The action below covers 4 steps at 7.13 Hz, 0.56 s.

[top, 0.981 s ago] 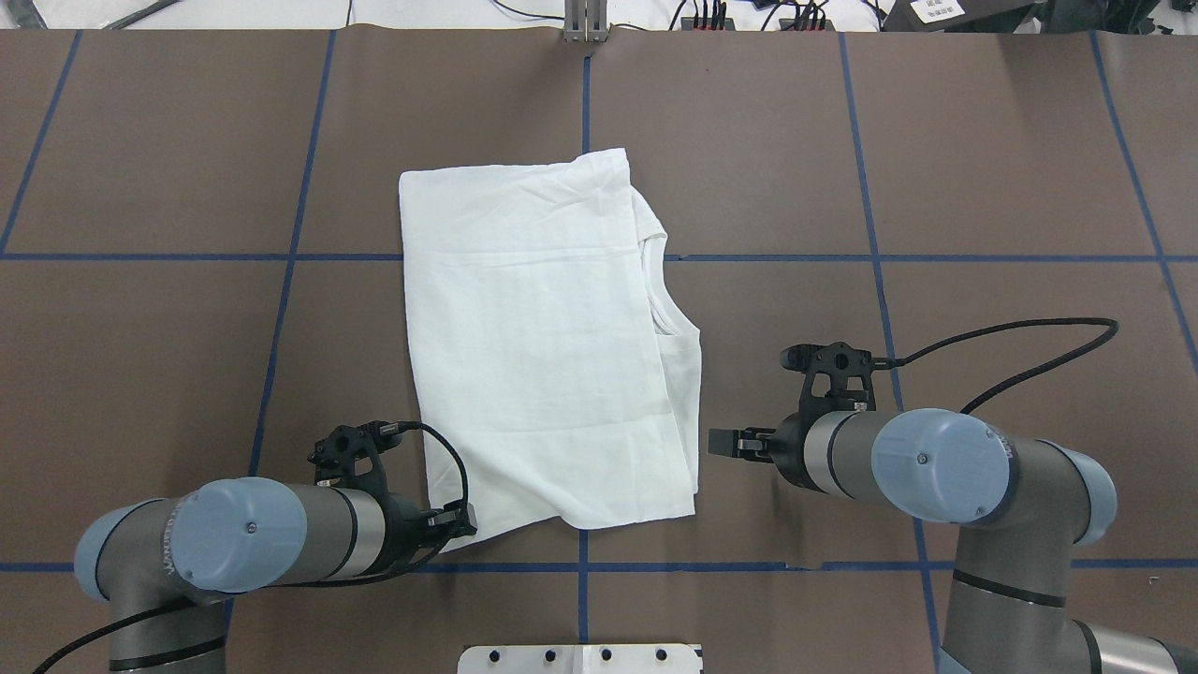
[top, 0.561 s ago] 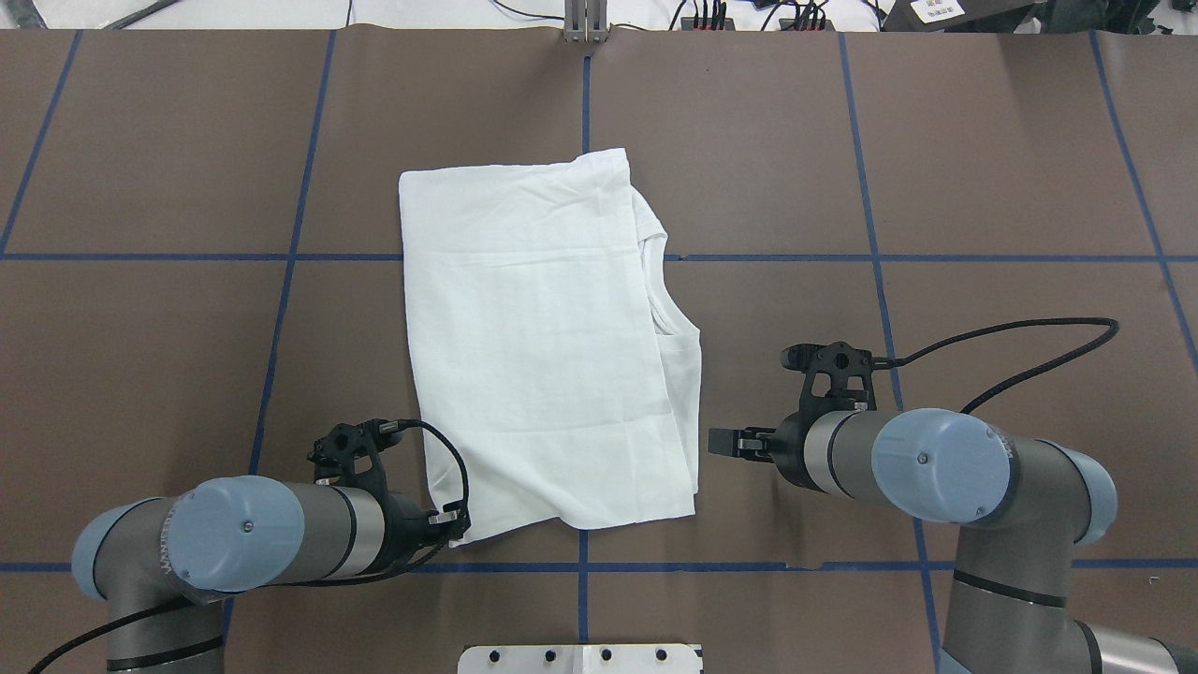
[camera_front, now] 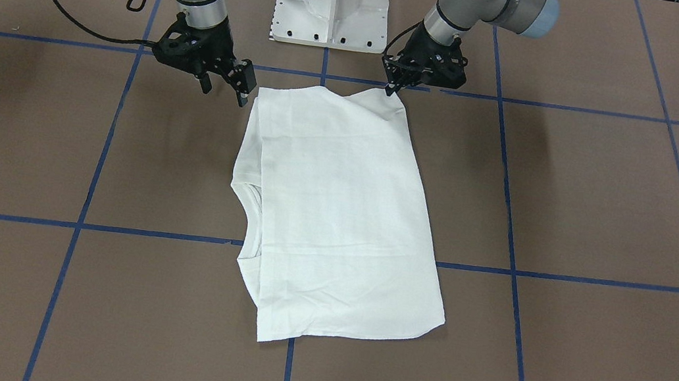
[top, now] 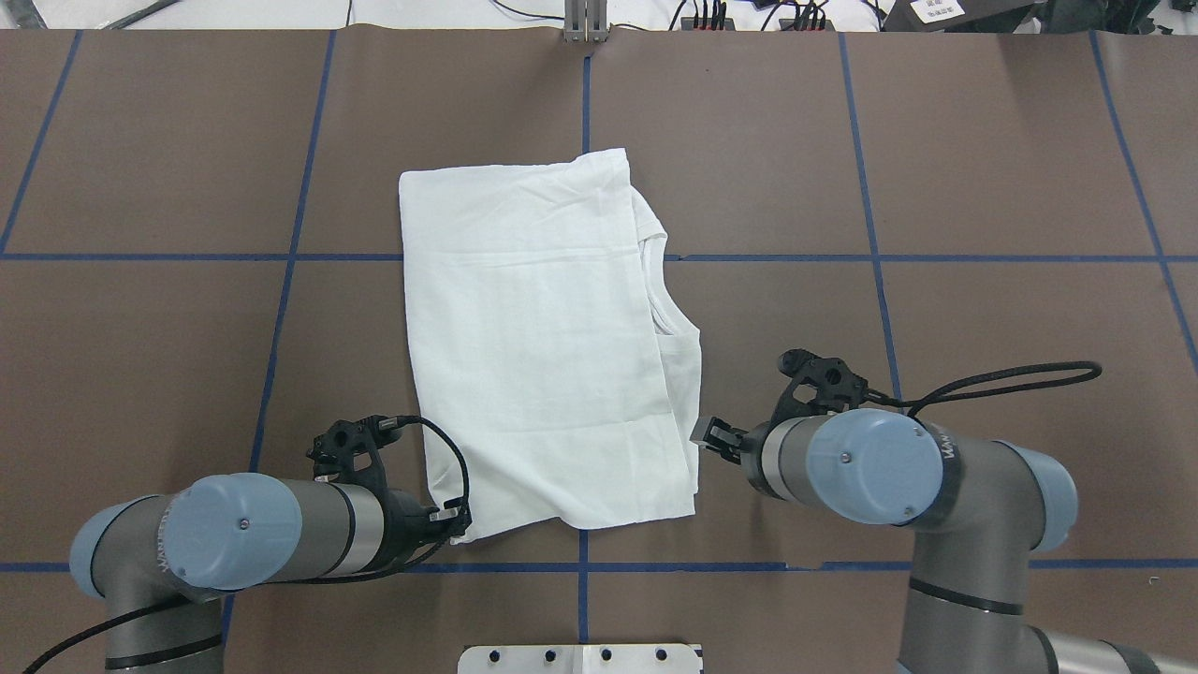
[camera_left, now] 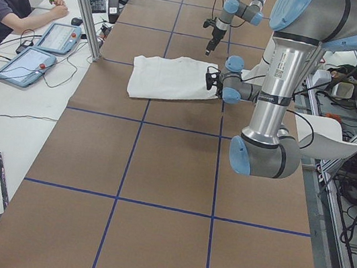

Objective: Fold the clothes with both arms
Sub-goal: 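Close both grippers on the shirt's near corners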

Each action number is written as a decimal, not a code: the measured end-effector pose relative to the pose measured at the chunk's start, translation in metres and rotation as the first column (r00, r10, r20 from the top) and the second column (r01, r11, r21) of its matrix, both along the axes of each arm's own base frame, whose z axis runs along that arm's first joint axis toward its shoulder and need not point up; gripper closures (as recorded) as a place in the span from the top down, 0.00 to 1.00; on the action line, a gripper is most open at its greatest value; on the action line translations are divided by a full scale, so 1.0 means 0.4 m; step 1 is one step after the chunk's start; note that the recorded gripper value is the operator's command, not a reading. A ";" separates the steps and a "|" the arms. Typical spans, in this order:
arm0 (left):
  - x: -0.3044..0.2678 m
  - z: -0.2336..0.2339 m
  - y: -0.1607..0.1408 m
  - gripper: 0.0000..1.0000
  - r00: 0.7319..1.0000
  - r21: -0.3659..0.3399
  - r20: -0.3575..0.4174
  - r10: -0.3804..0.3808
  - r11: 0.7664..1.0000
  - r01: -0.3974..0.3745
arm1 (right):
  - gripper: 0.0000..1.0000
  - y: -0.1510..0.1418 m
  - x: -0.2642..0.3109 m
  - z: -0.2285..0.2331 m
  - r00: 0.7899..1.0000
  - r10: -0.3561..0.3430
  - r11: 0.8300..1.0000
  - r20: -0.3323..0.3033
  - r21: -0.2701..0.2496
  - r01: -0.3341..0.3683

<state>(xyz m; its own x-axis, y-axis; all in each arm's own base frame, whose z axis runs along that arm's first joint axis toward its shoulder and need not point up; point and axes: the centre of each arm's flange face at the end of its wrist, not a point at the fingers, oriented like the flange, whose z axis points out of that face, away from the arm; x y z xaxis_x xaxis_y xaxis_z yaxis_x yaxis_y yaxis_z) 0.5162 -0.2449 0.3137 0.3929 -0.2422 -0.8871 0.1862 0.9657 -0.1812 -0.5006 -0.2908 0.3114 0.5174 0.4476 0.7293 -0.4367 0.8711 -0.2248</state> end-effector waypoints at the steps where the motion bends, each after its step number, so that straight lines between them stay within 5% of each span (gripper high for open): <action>1: -0.001 -0.005 0.000 0.00 1.000 0.001 -0.004 0.000 1.000 0.000 | 0.85 0.020 -0.044 -0.044 0.998 0.055 0.995 -0.002 -0.083 -0.055; 2: 0.000 -0.009 0.000 0.00 1.000 0.001 -0.007 0.001 1.000 -0.001 | 0.82 0.040 -0.081 -0.071 0.995 0.097 0.987 0.003 -0.131 -0.096; 4: -0.001 -0.013 0.000 0.00 1.000 0.001 -0.010 0.002 1.000 -0.002 | 0.82 0.070 -0.123 -0.090 0.991 0.136 0.981 0.006 -0.140 -0.134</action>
<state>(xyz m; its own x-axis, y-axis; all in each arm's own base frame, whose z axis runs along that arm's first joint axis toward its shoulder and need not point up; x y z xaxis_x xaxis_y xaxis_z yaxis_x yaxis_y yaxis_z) 0.5159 -0.2448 0.3084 0.3841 -0.2405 -0.8914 0.1823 0.9662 -0.1821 -0.5497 -0.2630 0.2754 0.4344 0.6104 0.6623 -0.5441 0.7639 -0.3472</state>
